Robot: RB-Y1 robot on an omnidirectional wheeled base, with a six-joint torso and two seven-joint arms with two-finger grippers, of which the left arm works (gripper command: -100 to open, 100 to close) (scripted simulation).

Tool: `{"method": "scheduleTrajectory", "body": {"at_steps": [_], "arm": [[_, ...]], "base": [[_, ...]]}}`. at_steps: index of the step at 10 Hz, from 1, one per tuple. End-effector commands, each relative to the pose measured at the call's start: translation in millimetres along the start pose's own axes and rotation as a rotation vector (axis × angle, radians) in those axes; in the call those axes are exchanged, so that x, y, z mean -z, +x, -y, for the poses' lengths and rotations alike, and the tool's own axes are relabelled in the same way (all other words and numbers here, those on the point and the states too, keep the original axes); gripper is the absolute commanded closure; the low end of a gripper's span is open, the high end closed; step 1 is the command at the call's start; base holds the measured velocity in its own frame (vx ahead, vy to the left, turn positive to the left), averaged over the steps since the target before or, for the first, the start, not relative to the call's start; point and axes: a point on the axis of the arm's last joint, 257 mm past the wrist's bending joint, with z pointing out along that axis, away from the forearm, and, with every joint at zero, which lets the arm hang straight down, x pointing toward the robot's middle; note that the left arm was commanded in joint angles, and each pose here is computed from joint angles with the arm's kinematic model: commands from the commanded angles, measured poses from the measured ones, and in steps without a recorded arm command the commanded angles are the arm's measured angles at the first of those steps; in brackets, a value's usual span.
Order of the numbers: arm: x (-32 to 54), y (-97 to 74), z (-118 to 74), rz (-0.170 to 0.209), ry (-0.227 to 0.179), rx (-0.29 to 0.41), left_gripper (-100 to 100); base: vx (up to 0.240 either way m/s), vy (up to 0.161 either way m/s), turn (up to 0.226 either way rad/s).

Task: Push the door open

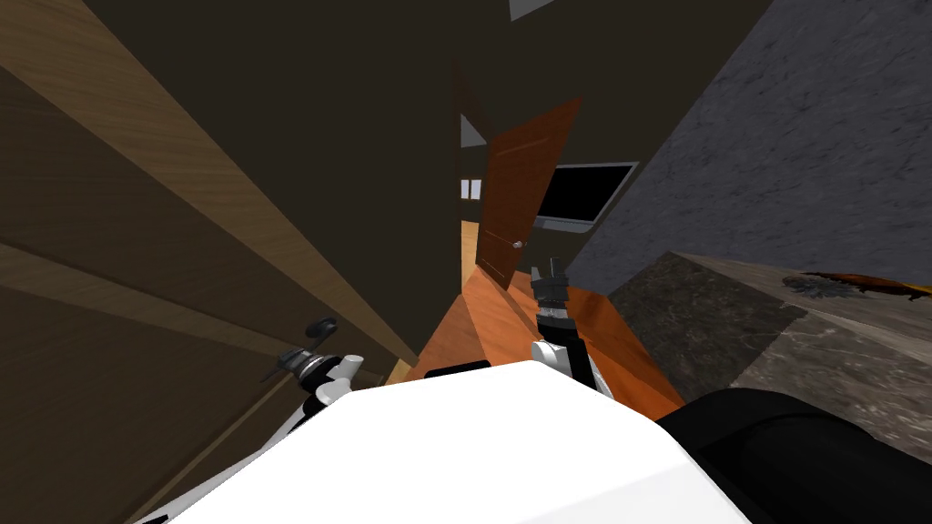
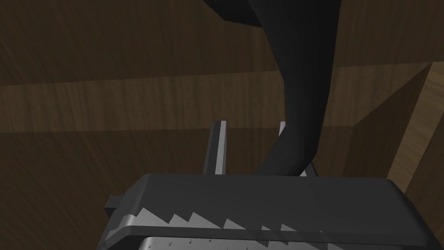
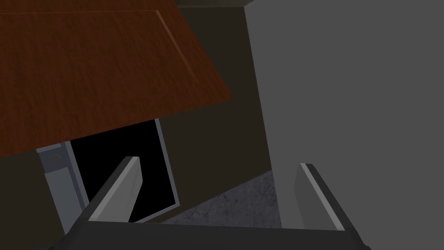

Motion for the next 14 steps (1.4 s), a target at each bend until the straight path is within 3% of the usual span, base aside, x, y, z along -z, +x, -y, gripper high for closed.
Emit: {"method": "scheduleTrajectory", "body": {"at_steps": [1,2,3,4,13,14], "arm": [[-9.3,-17.9,9.9,0.04,0.032,-0.006,100],[-8.2,-23.8,10.7,0.071,0.034,-0.005,100],[-8.2,-23.8,10.7,0.071,0.034,-0.005,100],[-6.7,-30.1,11.3,0.105,0.036,-0.005,100],[5.7,-60.0,10.3,0.267,0.028,-0.009,100],[5.7,-60.0,10.3,0.267,0.028,-0.009,100]], "base": [[-0.02,0.084,-0.06],[-0.034,0.108,-0.103],[-0.014,0.099,-0.032],[-0.004,0.114,-0.075],[-0.006,0.105,-0.085],[0.003,0.06,-0.029]]}}
